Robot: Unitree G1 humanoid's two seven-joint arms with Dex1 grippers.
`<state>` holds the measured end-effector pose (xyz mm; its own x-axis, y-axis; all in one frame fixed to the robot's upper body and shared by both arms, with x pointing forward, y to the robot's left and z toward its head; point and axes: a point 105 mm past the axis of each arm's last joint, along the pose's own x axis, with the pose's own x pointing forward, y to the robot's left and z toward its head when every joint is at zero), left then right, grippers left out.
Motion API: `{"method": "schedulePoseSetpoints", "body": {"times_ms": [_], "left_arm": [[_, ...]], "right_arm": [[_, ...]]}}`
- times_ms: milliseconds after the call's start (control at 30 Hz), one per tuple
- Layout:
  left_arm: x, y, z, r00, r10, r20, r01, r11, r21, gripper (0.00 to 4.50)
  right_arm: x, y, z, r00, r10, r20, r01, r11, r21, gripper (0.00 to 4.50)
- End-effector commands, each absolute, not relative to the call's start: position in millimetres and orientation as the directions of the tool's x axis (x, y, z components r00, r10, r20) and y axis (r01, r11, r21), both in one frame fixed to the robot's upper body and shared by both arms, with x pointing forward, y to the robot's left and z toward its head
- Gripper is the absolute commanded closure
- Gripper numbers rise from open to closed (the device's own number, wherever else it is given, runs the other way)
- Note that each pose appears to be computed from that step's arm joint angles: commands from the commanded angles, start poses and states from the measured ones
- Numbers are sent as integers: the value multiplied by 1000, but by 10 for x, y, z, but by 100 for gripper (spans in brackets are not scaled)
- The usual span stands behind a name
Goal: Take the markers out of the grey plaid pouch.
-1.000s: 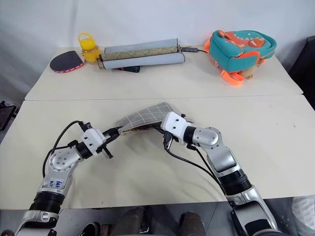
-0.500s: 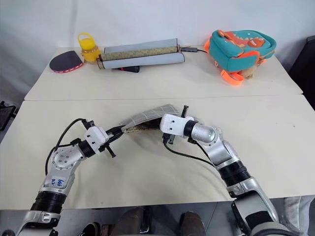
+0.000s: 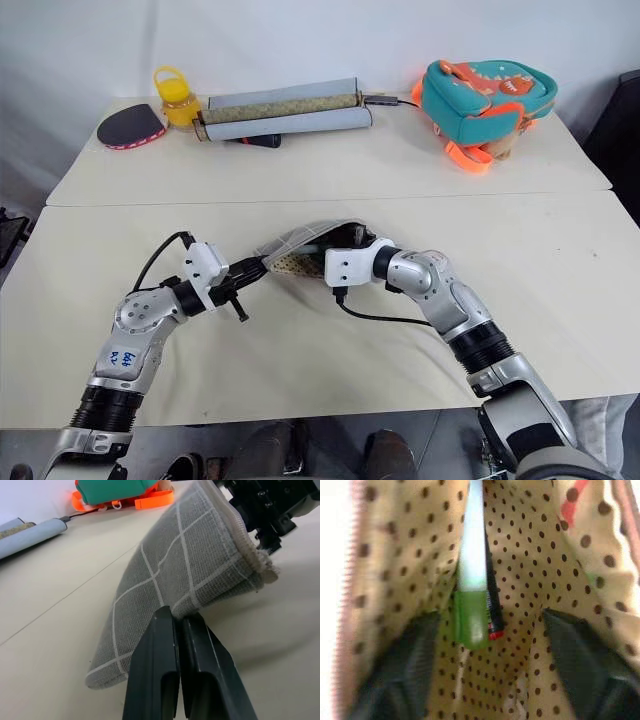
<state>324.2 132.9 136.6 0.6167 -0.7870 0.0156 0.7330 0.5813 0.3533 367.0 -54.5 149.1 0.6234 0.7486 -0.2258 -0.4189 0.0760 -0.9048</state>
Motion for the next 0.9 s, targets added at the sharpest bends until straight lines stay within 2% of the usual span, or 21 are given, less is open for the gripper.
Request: {"method": "schedulePoseSetpoints", "body": {"times_ms": [33, 100, 200, 300, 367, 633, 767, 900], "left_arm": [[3216, 1314, 1586, 605, -790, 96, 719, 594, 361, 450], [3222, 1319, 1608, 608, -786, 113, 720, 606, 337, 450], [3230, 1317, 1634, 613, -779, 135, 726, 622, 292, 450], [3227, 1290, 1636, 606, -780, 153, 754, 625, 201, 450], [3200, 1245, 1609, 585, -798, 144, 791, 601, 113, 450], [2912, 1008, 1602, 409, -903, 133, 890, 362, -276, 450], [2819, 979, 1583, 355, -926, 128, 868, 275, -414, 450], [2856, 991, 1389, 390, -920, 34, 858, 350, -377, 450]], "right_arm": [[3648, -495, 1653, 604, 773, -191, -411, 97, -907, 6], [3638, -484, 1745, 590, 788, -177, -433, 123, -893, 6], [3568, -452, 1932, 520, 842, -145, -534, 188, -825, 6], [3464, -528, 1868, 429, 867, -253, -646, 98, -757, 58], [3428, -634, 1796, 398, 851, -344, -688, 29, -725, 125], [3260, -813, 2025, 257, 799, -544, -824, -113, -555, 125], [3186, -746, 2143, 224, 795, -564, -835, -141, -531, 125], [3206, -726, 2058, 227, 766, -601, -843, -155, -515, 125]]}}
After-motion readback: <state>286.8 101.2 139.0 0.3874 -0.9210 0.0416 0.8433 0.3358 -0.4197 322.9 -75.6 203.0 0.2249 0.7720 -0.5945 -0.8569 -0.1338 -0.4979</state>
